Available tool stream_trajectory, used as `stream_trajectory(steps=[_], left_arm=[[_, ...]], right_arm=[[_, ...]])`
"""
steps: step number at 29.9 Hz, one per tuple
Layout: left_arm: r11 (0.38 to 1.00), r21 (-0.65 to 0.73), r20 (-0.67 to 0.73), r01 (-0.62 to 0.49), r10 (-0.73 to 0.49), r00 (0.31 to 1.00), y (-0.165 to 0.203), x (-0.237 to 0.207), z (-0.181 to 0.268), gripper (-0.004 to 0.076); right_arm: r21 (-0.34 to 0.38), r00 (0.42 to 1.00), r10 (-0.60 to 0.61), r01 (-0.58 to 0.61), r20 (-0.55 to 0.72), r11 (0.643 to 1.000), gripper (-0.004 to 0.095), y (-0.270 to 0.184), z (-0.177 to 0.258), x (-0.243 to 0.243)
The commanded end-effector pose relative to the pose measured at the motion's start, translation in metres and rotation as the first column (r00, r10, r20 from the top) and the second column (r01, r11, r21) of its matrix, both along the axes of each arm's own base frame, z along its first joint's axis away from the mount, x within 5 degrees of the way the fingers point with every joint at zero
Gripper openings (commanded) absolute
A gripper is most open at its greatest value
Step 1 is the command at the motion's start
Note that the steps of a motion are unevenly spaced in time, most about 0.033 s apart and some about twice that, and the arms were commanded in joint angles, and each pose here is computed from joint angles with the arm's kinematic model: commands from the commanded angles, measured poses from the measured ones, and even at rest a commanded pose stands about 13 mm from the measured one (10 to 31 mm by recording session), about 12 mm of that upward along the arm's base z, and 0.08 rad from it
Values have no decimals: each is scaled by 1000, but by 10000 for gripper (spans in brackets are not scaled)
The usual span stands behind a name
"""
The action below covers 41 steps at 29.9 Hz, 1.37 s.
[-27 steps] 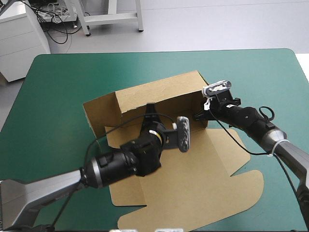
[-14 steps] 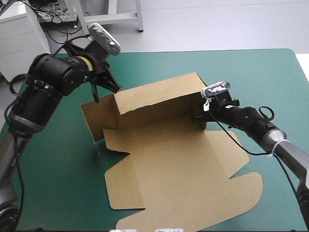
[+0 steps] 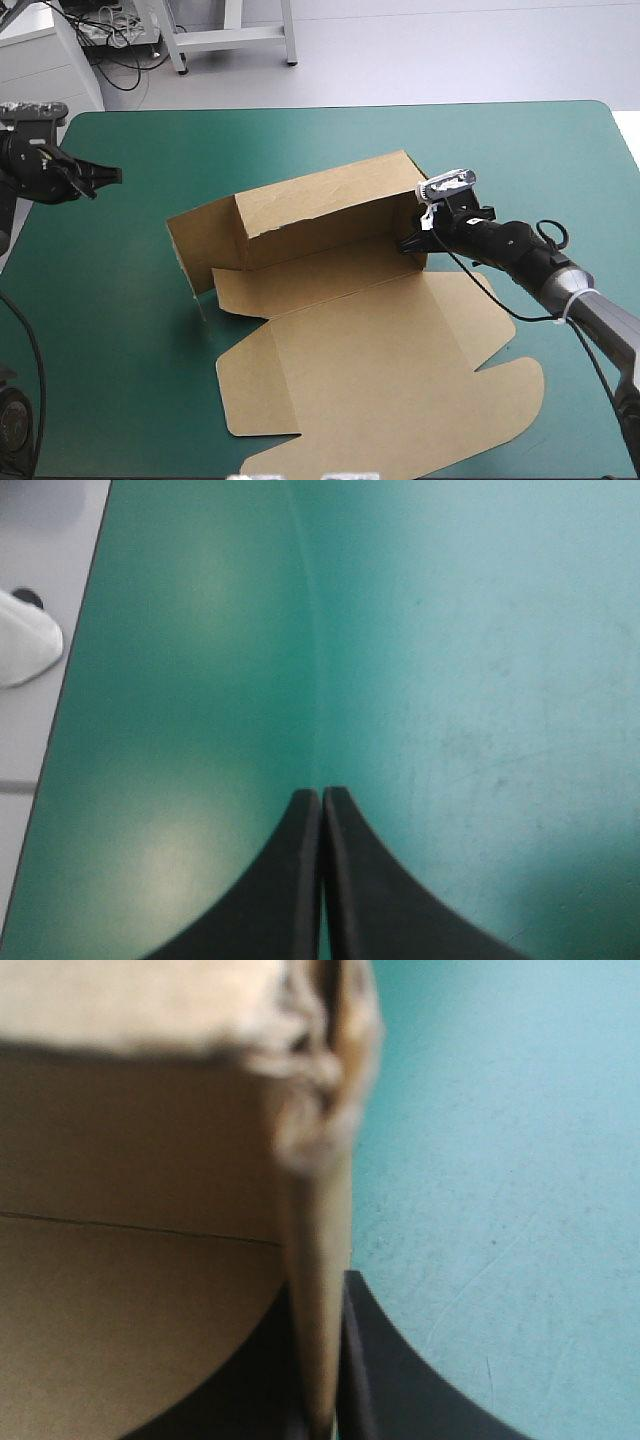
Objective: Fold the box
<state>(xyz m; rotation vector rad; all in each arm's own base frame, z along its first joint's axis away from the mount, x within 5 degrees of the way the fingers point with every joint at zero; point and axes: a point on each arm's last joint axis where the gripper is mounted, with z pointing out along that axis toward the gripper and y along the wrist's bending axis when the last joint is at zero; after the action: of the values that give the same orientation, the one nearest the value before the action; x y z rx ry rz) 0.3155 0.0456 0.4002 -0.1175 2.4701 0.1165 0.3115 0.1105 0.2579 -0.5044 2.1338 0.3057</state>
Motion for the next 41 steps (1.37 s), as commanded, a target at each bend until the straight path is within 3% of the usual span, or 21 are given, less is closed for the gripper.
stream_trajectory(steps=[1, 8, 13, 21, 26, 31, 41], left_arm=[[995, -40, 53, -88, 90, 995, 18, -9, -5, -17], [948, -228, -10, -224, 227, 974, 49, -16, -54, -17], [930, -255, -26, -263, 265, 964, 58, -21, -69, -17], [927, -233, -29, -293, 294, 955, 63, -23, -81, -17], [924, -229, -43, -306, 304, 952, 64, -24, -87, -17], [921, -237, -47, -308, 306, 951, 63, -24, -87, -17], [896, -287, -56, -339, 338, 939, 61, -24, -87, -17]], right_arm=[[55, 997, -35, 31, 66, 998, -18, -2, 25, 1], [43, 996, -45, 41, 82, 998, -18, -3, 25, 2], [38, 996, -50, 48, 78, 998, -17, -7, 25, 3], [142, 993, -97, 106, -71, 984, -15, -25, 60, 13], [53, 974, -148, 159, -169, 986, -15, -34, 104, 11], [35, 952, -148, 163, -268, 986, -16, -34, 135, 0], [-5, 862, -145, 163, -485, 987, -15, -35, 135, -20]])
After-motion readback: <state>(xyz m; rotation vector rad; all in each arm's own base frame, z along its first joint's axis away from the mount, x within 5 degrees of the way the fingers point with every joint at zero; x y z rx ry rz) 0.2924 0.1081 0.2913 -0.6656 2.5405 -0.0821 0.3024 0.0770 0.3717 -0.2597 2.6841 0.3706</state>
